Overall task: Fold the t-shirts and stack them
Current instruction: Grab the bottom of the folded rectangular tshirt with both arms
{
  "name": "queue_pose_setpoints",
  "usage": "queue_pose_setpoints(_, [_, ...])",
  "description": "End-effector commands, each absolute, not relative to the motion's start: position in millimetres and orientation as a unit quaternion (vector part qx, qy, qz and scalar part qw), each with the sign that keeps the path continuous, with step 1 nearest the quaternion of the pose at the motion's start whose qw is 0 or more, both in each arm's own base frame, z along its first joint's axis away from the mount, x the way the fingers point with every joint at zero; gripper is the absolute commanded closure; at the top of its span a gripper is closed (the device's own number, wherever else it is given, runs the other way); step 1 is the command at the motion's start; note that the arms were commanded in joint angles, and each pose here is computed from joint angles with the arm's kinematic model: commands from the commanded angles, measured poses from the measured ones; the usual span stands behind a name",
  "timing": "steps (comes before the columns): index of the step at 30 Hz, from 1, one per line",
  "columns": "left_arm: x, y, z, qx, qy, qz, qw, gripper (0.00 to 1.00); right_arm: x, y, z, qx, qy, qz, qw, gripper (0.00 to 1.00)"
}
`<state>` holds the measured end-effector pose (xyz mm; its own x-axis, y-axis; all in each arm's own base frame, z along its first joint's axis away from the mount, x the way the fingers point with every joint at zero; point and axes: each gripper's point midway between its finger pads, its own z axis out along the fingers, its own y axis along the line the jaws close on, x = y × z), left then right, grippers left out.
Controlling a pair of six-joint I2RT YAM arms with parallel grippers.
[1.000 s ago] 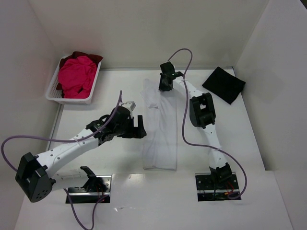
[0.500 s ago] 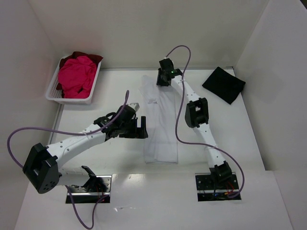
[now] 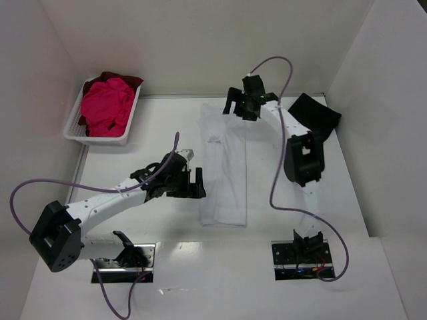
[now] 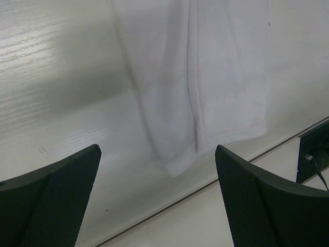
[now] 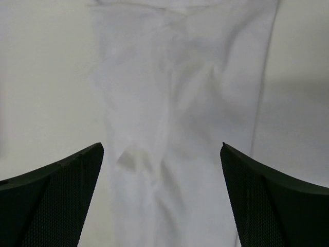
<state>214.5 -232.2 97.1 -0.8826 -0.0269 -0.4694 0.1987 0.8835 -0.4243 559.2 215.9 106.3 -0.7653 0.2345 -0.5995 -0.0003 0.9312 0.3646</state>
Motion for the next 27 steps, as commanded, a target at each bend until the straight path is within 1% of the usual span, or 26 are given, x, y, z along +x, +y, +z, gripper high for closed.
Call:
queue_pose_setpoints(1, [221,-241,112,0.054,0.923,-0.270,0.268,0.00,533,221,249,0.057,0.840,0.262,0.471,0.00])
queue_pose_setpoints(2, [223,-242,114,0.054,0.921,-0.273,0.272,0.00,522,218,256,0.061,0.836,0.267,0.476,0.00])
queue_pose_setpoints(3, [219,-241,109,0.056,0.923,-0.273,0.265,0.00,501,211,286,0.063,0.821,0.279,0.494,0.00])
queue_pose_setpoints(4, [216,-239,104,0.056,0.926,-0.269,0.260,0.00,480,207,253,0.075,0.841,0.277,0.459,0.00])
queue_pose_setpoints(5, [217,-239,102,0.056,0.925,-0.271,0.261,0.00,469,206,253,0.078,0.837,0.286,0.459,0.00])
queue_pose_setpoints(6, [213,-239,99,0.057,0.926,-0.272,0.255,0.00,444,197,240,0.079,0.844,0.281,0.450,0.00])
queue_pose_setpoints(7, [210,-239,95,0.060,0.927,-0.276,0.249,0.00,430,199,235,0.087,0.847,0.287,0.439,0.00])
queue_pose_setpoints(8, [208,-244,95,0.066,0.925,-0.282,0.245,0.00,419,195,226,0.091,0.851,0.273,0.438,0.00])
queue_pose_setpoints(9, [204,-244,87,0.068,0.928,-0.282,0.234,0.00,402,187,196,0.104,0.868,0.258,0.411,0.00])
queue_pose_setpoints(10, [203,-245,88,0.064,0.928,-0.286,0.230,0.00,388,189,200,0.102,0.866,0.266,0.412,0.00])
queue_pose_setpoints(11, [200,-245,80,0.066,0.930,-0.286,0.220,0.00,375,190,190,0.109,0.872,0.263,0.398,0.00])
queue_pose_setpoints(12, [197,-243,72,0.060,0.935,-0.280,0.208,0.00,357,183,163,0.117,0.887,0.250,0.369,0.02])
queue_pose_setpoints(13, [195,-245,71,0.064,0.935,-0.281,0.207,0.00,345,182,161,0.122,0.889,0.244,0.366,0.02])
queue_pose_setpoints(14, [194,-245,69,0.064,0.936,-0.278,0.204,0.00,332,183,152,0.134,0.894,0.242,0.353,0.05])
queue_pose_setpoints(15, [192,-243,65,0.059,0.939,-0.276,0.198,0.00,316,176,129,0.144,0.903,0.232,0.331,0.05])
queue_pose_setpoints(17, [191,-246,67,0.056,0.935,-0.289,0.200,0.00,294,179,125,0.149,0.902,0.247,0.322,0.11])
queue_pose_setpoints(18, [190,-248,70,0.051,0.933,-0.296,0.198,0.00,277,179,108,0.156,0.909,0.245,0.300,0.13])
queue_pose_setpoints(20, [188,-246,68,0.045,0.933,-0.298,0.197,0.00,265,177,107,0.165,0.905,0.250,0.302,0.15])
queue_pose_setpoints(21, [185,-248,68,0.045,0.933,-0.299,0.194,0.00,255,173,95,0.178,0.908,0.245,0.288,0.17])
queue_pose_setpoints(22, [185,-248,68,0.045,0.933,-0.300,0.194,0.00,251,171,93,0.178,0.908,0.246,0.288,0.17])
queue_pose_setpoints(23, [187,-249,69,0.045,0.931,-0.302,0.198,0.00,247,171,92,0.184,0.907,0.252,0.283,0.19])
queue_pose_setpoints(24, [184,-248,65,0.041,0.933,-0.300,0.192,0.00,239,167,88,0.189,0.907,0.252,0.279,0.22])
queue_pose_setpoints(25, [183,-249,66,0.042,0.933,-0.303,0.189,0.00,234,170,87,0.190,0.907,0.258,0.274,0.22])
queue_pose_setpoints(27, [182,-251,64,0.044,0.933,-0.307,0.184,0.00,222,166,77,0.198,0.909,0.258,0.260,0.27])
